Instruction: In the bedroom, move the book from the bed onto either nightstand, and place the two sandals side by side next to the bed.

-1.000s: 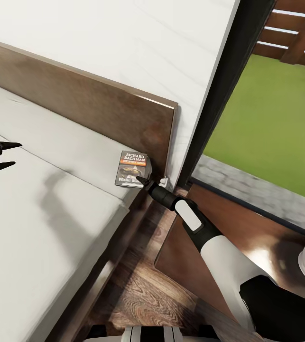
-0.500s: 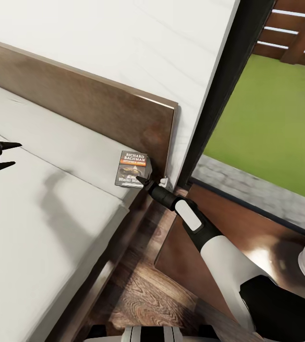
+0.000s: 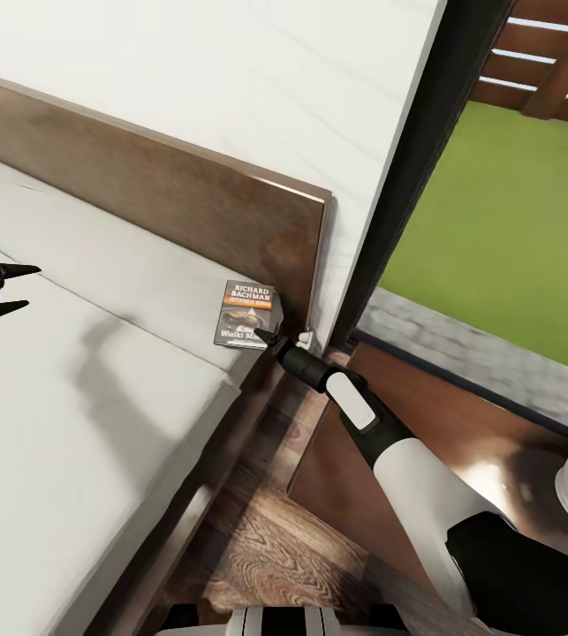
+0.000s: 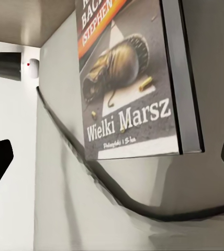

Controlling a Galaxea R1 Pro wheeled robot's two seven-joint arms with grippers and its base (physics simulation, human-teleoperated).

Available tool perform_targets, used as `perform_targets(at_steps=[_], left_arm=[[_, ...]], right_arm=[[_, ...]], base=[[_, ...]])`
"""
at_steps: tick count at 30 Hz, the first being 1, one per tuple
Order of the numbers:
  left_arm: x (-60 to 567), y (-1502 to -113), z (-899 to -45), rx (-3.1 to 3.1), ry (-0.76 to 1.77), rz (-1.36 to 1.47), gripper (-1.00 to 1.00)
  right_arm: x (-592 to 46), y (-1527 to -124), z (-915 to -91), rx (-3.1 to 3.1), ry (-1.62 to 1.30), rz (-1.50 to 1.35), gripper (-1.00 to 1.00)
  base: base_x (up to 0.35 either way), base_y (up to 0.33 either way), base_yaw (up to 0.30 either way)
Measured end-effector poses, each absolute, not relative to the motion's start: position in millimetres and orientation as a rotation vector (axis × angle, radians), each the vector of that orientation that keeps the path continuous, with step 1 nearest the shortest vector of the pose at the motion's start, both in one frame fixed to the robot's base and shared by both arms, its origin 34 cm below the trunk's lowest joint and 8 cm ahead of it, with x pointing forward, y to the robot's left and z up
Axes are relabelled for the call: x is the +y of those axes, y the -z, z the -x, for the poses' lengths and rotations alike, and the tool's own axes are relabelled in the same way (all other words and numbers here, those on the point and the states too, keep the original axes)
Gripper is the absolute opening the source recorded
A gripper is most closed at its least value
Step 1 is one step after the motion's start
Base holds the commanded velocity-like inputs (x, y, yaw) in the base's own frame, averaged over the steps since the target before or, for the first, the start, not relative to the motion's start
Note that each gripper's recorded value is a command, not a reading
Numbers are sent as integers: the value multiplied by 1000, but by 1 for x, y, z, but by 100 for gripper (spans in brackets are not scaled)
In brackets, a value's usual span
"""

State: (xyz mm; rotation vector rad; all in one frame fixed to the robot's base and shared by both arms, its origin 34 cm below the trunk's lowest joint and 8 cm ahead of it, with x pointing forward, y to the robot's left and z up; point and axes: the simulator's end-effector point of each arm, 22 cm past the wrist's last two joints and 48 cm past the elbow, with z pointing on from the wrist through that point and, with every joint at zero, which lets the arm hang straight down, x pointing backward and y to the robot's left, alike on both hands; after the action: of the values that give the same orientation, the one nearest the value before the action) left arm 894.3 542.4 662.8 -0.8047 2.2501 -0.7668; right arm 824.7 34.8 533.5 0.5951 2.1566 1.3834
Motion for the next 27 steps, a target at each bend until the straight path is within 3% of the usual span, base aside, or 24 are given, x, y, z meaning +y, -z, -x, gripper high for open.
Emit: perform_targets(at_steps=[27], left_arm=[[543,-663,-894,2250,765,805,100]], right_arm=[[31,-530,-827,2157,-1383,-681,100]], base=[[0,0,0]])
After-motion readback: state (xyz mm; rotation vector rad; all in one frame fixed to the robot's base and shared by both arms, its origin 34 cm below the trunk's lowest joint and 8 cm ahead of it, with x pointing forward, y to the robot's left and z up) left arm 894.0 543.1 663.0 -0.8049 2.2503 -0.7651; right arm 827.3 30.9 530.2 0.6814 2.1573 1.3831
